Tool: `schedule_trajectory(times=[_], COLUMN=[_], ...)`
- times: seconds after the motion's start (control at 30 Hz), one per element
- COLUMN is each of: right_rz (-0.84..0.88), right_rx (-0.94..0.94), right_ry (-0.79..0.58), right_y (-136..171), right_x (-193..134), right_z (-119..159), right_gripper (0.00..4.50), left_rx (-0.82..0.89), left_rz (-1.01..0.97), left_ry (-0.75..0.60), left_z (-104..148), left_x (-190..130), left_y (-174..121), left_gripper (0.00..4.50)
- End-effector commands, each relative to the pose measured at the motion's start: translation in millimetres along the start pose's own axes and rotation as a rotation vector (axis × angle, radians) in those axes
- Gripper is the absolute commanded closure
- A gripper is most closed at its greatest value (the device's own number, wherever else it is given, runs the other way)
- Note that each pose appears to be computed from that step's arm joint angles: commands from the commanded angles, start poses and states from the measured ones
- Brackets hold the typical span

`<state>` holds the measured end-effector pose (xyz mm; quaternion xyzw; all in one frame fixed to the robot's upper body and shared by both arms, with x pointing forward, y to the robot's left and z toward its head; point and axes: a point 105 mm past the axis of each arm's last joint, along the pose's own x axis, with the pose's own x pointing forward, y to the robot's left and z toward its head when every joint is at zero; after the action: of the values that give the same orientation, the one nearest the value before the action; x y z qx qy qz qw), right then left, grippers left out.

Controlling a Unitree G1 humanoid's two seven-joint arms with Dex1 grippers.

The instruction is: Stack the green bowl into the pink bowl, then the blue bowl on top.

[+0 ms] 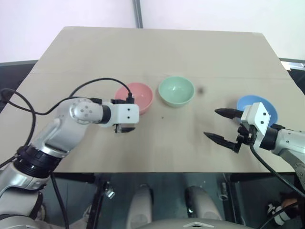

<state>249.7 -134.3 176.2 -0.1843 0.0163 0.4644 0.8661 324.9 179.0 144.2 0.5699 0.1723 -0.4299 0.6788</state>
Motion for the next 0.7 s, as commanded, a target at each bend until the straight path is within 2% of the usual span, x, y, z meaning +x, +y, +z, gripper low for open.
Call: schedule_trajectory(times=[0.03, 0.17, 0.2, 0.3, 0.4, 0.47, 0.6, 0.7], right_rz=[-0.036, -0.05, -0.054, -0.068, -0.083, -0.088, -0.102, -0.114], right_rx=[-0.038, -0.034, -0.033, -0.027, -0.016, 0.0, 0.019, 0.019], right_ry=[-0.021, -0.019, -0.019, -0.023, -0.017, -0.012, -0.003, -0.005], right_y=[3, 5, 5, 5, 5, 8, 12, 14], right_x=[-6, -9, -10, -12, -19, -22, -28, -30], right_z=[9, 8, 8, 8, 8, 6, 5, 7], right_gripper=[0.0, 0.0, 0.0, 0.0, 0.0, 0.0, 0.0, 0.0], left_rx=[0.04, 0.046, 0.069, 0.091, 0.185, 0.218, 0.24, 0.283], left_rz=[0.051, 0.051, 0.048, 0.027, -0.096, -0.167, -0.192, -0.175], left_ry=[0.028, 0.007, -0.018, -0.106, -0.225, -0.253, -0.285, -0.294], left_z=[-1, 3, 7, 20, 35, 38, 46, 55], left_x=[-5, -10, -14, -26, -47, -53, -47, -26], left_y=[14, 17, 17, 14, -10, -23, -28, -22], left_gripper=[2.23, 4.23, 4.44, 4.44, 4.44, 4.44, 4.44, 4.44])
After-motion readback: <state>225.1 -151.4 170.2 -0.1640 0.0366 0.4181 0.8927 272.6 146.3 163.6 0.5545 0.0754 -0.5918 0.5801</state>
